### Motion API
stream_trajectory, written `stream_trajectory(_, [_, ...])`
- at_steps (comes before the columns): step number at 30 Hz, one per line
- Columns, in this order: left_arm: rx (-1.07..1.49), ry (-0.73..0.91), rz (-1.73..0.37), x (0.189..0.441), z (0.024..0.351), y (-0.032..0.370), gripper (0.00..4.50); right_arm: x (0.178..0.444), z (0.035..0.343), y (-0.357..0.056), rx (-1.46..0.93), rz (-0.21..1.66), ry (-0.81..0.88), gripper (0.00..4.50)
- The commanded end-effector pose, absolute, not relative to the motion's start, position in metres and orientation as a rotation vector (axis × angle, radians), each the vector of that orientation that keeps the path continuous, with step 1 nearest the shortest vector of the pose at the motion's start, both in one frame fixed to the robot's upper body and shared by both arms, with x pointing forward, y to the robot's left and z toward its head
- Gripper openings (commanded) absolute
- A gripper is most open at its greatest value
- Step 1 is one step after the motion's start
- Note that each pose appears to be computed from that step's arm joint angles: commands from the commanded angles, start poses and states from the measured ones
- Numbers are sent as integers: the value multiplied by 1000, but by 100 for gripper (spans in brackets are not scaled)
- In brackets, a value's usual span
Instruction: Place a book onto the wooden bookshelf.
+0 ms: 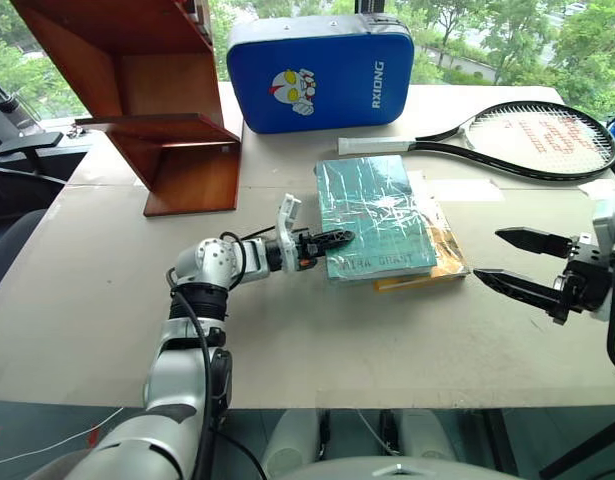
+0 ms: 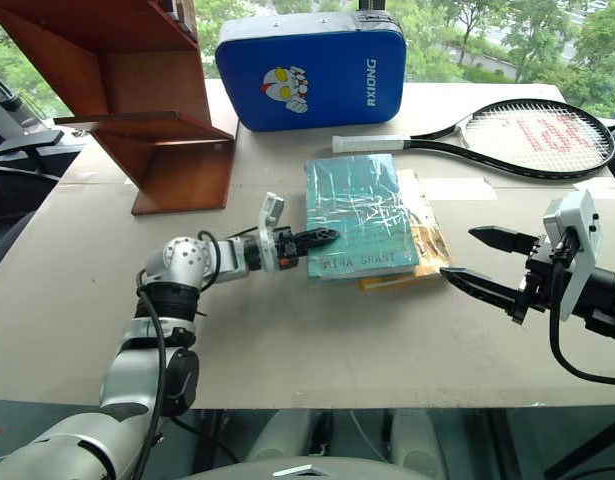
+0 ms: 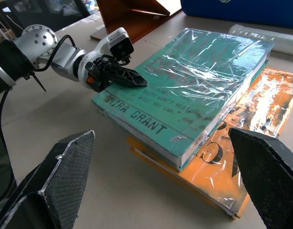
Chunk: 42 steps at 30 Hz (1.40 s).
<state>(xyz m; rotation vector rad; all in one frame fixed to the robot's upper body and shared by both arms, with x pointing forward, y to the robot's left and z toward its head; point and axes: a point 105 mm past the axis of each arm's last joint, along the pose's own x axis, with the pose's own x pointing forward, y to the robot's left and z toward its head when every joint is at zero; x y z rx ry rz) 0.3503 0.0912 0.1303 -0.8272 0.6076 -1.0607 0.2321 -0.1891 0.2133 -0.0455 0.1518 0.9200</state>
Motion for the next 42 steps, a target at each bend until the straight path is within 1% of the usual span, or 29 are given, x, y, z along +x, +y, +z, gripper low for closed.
stream_trajectory(1, [-663, 310, -1218, 338, 196, 95, 2, 236, 238, -192, -66, 913, 42, 450])
stream_trajectory(2, [-524, 221, -1208, 336, 207, 96, 2, 238, 243, -193, -61, 912, 17, 450])
stream_trajectory(4, [-243, 98, -1151, 336, 220, 98, 2, 243, 252, -195, -48, 911, -29, 450])
stream_trajectory(6, [-36, -51, -1079, 340, 242, 104, 2, 246, 259, -197, -40, 914, -61, 450])
stream_trajectory(8, [268, -183, -990, 338, 265, 116, 2, 250, 268, -197, -34, 926, -100, 450])
stream_trajectory(11, [743, -306, -864, 332, 291, 131, 2, 257, 281, -195, -23, 949, -158, 450])
stream_trajectory(13, [962, -362, -739, 334, 312, 143, 2, 261, 286, -193, -24, 965, -184, 450])
stream_trajectory(15, [1078, -436, -609, 335, 339, 154, 2, 265, 291, -190, -23, 984, -205, 450])
stream_trajectory(17, [1125, -577, -445, 330, 376, 164, 2, 269, 296, -183, -13, 1012, -233, 450])
stream_trajectory(19, [1204, -655, -354, 326, 391, 170, 2, 273, 299, -178, -13, 1036, -251, 450])
stream_trajectory(21, [1282, -656, -333, 326, 388, 172, 2, 274, 300, -176, -15, 1049, -258, 450])
stream_trajectory(24, [1445, -579, -317, 330, 374, 181, 2, 275, 303, -173, -15, 1065, -272, 450])
stream_trajectory(30, [1605, -377, -155, 337, 373, 230, 2, 275, 314, -165, -13, 1090, -312, 450])
stream_trajectory(32, [1620, -288, -117, 339, 367, 252, 2, 276, 315, -164, -28, 1082, -320, 450])
stream_trajectory(37, [1640, -113, -74, 343, 349, 291, 2, 279, 316, -165, -61, 1043, -333, 450])
stream_trajectory(42, [1642, -78, -55, 346, 345, 309, 2, 278, 314, -165, -70, 1032, -326, 450])
